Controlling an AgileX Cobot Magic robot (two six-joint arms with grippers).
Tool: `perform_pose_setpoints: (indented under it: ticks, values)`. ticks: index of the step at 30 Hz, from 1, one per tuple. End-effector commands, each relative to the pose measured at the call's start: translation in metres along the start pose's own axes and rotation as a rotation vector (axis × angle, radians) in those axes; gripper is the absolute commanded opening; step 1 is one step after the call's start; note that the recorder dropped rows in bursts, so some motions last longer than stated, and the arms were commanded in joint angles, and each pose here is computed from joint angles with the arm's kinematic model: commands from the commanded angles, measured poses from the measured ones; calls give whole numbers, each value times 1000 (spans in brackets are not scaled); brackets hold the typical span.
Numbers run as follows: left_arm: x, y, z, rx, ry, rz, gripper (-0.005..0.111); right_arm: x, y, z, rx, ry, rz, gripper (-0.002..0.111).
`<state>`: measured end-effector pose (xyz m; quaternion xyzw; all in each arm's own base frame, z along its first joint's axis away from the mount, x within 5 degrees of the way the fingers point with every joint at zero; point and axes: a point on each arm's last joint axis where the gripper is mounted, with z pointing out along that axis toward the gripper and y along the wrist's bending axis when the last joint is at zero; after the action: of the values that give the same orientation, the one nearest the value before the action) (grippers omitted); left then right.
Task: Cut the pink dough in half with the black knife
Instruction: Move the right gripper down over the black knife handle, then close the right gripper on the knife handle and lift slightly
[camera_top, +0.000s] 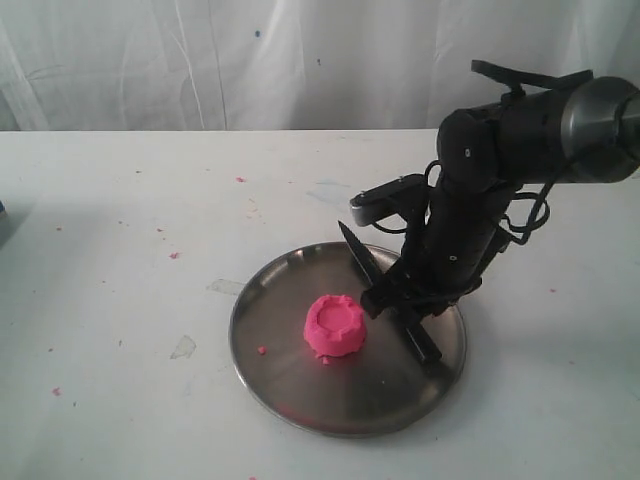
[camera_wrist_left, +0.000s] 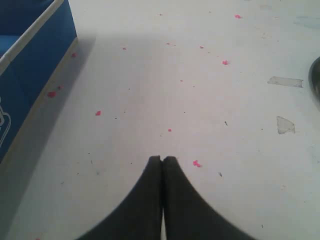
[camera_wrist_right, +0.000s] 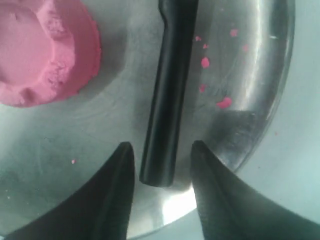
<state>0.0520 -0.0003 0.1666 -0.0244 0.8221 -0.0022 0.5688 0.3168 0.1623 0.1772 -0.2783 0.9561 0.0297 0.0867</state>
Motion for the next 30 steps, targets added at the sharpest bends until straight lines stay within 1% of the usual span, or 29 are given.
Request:
perform_pose_setpoints:
  ticks: [1, 3, 5, 9, 17, 19, 23, 28, 30]
  values:
    - [0, 0, 0, 0, -1, 0, 0, -3, 0, 4, 8, -28, 11, 40]
    - [0, 0, 0, 0, -1, 0, 0, -3, 0, 6, 10, -24, 6, 48]
    - [0, 0, 0, 0, -1, 0, 0, -4, -1, 8, 9, -38, 25, 52]
    - [0, 0, 0, 0, -1, 0, 0, -6, -1, 15, 12, -48, 26, 52]
    - [0, 0, 0, 0, -1, 0, 0, -6, -2, 34, 11, -10, 25, 52]
    - [0, 0, 0, 0, -1, 0, 0, -6, -2, 34, 12, -10, 24, 50]
    - [0, 0, 0, 0, -1, 0, 0, -3, -1, 34, 8, 20, 25, 42]
    - [0, 0, 0, 0, -1, 0, 0, -2, -1, 34, 7, 30, 25, 35]
    - [0, 0, 0, 0, -1, 0, 0, -2, -1, 34, 6, 35, 25, 30]
